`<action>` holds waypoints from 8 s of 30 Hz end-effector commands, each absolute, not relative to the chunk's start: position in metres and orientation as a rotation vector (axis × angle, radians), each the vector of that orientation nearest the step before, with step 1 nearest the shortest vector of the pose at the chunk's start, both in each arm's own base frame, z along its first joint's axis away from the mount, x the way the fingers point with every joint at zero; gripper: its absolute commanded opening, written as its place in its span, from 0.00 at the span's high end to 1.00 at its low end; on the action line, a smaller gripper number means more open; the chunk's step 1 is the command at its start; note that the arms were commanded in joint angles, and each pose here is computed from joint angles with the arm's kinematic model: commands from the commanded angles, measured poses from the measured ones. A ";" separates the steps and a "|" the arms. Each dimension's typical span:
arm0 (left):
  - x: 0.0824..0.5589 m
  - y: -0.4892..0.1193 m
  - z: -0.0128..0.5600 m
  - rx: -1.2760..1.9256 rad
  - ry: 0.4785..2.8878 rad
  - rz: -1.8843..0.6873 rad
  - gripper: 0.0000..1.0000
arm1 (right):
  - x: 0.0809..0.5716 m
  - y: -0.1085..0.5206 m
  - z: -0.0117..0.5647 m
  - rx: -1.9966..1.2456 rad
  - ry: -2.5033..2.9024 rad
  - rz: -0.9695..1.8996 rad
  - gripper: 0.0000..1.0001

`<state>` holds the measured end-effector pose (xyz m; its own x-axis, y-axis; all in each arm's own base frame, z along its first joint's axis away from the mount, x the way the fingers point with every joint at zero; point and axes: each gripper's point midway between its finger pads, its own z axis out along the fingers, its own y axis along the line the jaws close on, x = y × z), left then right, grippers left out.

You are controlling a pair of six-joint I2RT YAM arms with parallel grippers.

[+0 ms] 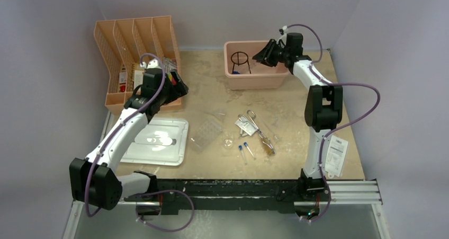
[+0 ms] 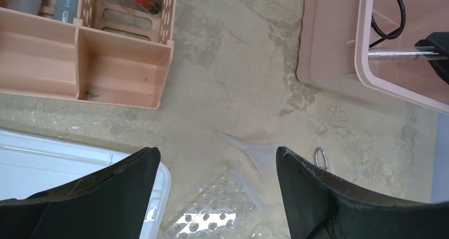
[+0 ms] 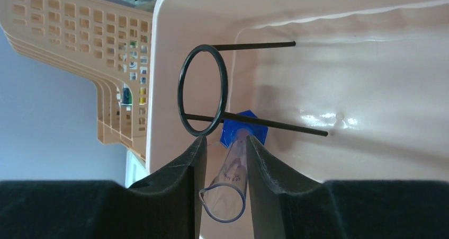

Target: Organize the chemistry lab equipment

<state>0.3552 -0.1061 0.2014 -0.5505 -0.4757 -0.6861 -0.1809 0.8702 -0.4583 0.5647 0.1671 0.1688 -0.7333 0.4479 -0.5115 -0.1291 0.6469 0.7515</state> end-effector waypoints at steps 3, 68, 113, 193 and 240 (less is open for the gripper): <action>0.377 -0.111 0.231 -0.414 2.035 -0.444 0.19 | 0.561 0.163 0.174 0.230 2.145 1.003 0.64; 0.371 -0.158 0.215 -0.271 2.155 -0.591 0.20 | 0.321 0.127 0.066 -0.033 2.598 0.112 0.58; 0.375 -0.190 0.239 -0.332 2.154 -0.827 0.18 | 0.338 0.160 0.144 -0.671 2.391 0.240 0.94; 0.418 -0.239 0.427 -0.508 1.266 -1.448 1.00 | 0.396 0.255 0.407 1.135 1.696 1.463 0.45; 0.451 -0.257 0.413 -0.451 1.187 -1.315 1.00 | 0.479 0.288 0.379 1.442 1.676 1.442 0.87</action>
<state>0.4579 -0.2555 0.3800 -0.1955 -0.8795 -0.4339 0.4072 0.3297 -0.8518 0.4758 0.2898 0.3393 -0.3115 0.9221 0.2294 0.4689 -0.0608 0.8812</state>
